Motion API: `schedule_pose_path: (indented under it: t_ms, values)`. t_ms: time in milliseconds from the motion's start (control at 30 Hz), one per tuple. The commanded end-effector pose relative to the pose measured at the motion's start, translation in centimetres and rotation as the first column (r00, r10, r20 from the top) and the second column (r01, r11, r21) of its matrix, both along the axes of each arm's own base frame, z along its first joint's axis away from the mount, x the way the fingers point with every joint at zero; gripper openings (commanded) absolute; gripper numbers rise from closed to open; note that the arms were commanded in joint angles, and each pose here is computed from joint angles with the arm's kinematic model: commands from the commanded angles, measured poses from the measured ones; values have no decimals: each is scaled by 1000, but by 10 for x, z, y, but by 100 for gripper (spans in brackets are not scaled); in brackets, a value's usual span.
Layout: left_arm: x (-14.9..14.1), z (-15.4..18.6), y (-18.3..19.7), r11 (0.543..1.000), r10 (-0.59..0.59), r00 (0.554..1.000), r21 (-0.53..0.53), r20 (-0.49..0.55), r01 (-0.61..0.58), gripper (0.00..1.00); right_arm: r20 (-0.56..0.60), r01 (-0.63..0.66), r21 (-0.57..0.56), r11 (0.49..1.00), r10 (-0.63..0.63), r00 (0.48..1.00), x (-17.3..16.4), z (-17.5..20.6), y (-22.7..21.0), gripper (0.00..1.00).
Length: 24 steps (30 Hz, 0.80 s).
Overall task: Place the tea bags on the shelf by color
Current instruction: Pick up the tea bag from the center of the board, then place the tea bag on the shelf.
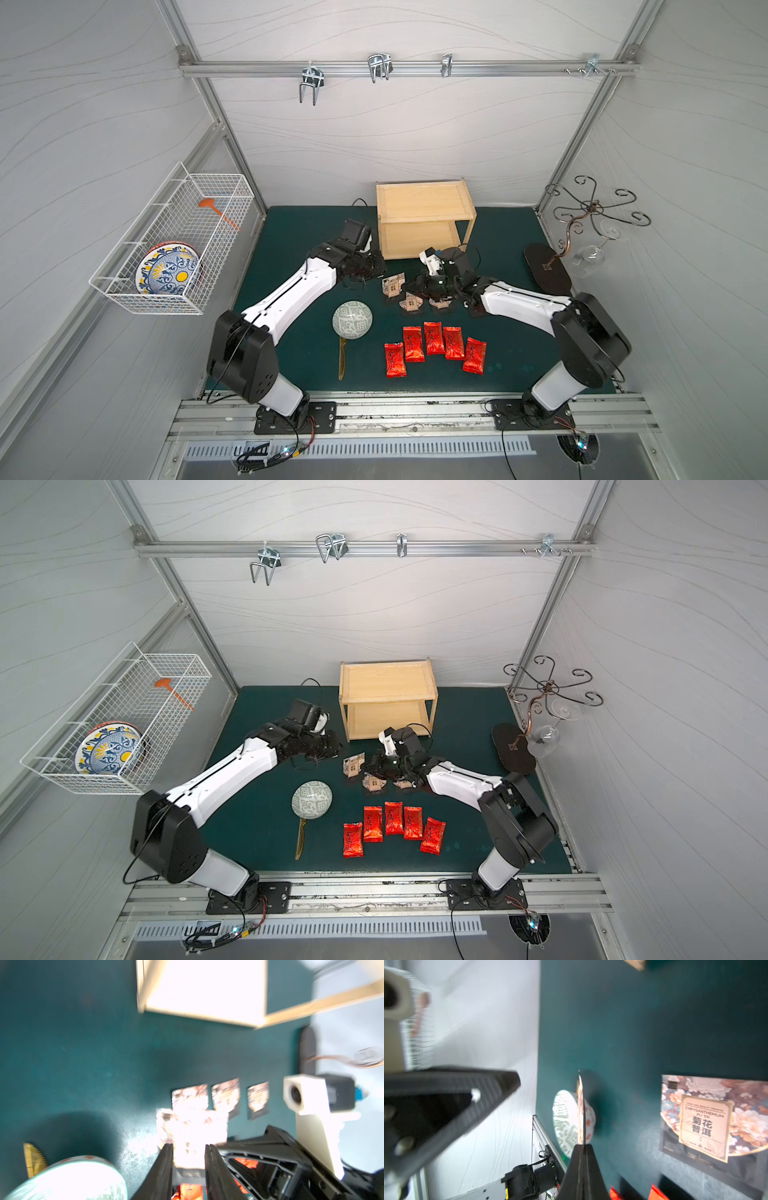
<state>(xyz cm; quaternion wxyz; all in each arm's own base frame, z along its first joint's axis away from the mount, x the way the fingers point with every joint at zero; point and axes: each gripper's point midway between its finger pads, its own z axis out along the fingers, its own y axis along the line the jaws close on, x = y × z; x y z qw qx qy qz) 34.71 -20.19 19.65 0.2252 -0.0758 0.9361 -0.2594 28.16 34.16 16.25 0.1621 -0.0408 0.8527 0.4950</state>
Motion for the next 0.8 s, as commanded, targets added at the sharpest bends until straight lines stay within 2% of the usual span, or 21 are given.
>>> schedule_pose_path:
  t_ms: [0, 167, 333, 433, 567, 767]
  values:
    - [-4, 39, 15, 1000, 13, 997, -9, 79, -13, 36, 89, 2, -42, 999, 1, 996, 1, 28, -22, 0]
    - [-10, 64, 26, 999, 37, 985, -20, 171, -34, 42, 226, 13, -28, 1000, -6, 974, 34, 83, -30, 0]
    - [-8, 56, 26, 1000, 17, 988, 10, 155, -19, 42, 303, -4, -17, 1000, 10, 953, 81, 119, -16, 0]
    - [-8, 49, 20, 1000, 2, 990, -11, 141, 0, 42, 292, -6, 1, 1000, 6, 956, 114, 125, -7, 0]
    - [-6, 37, 21, 1000, -6, 992, 12, 123, 5, 42, 286, -7, 9, 1000, 4, 958, 150, 125, 3, 0]
    - [-3, 26, 24, 999, -12, 993, 48, 114, 7, 43, 284, -1, 8, 1000, -1, 959, 180, 121, 9, 0]
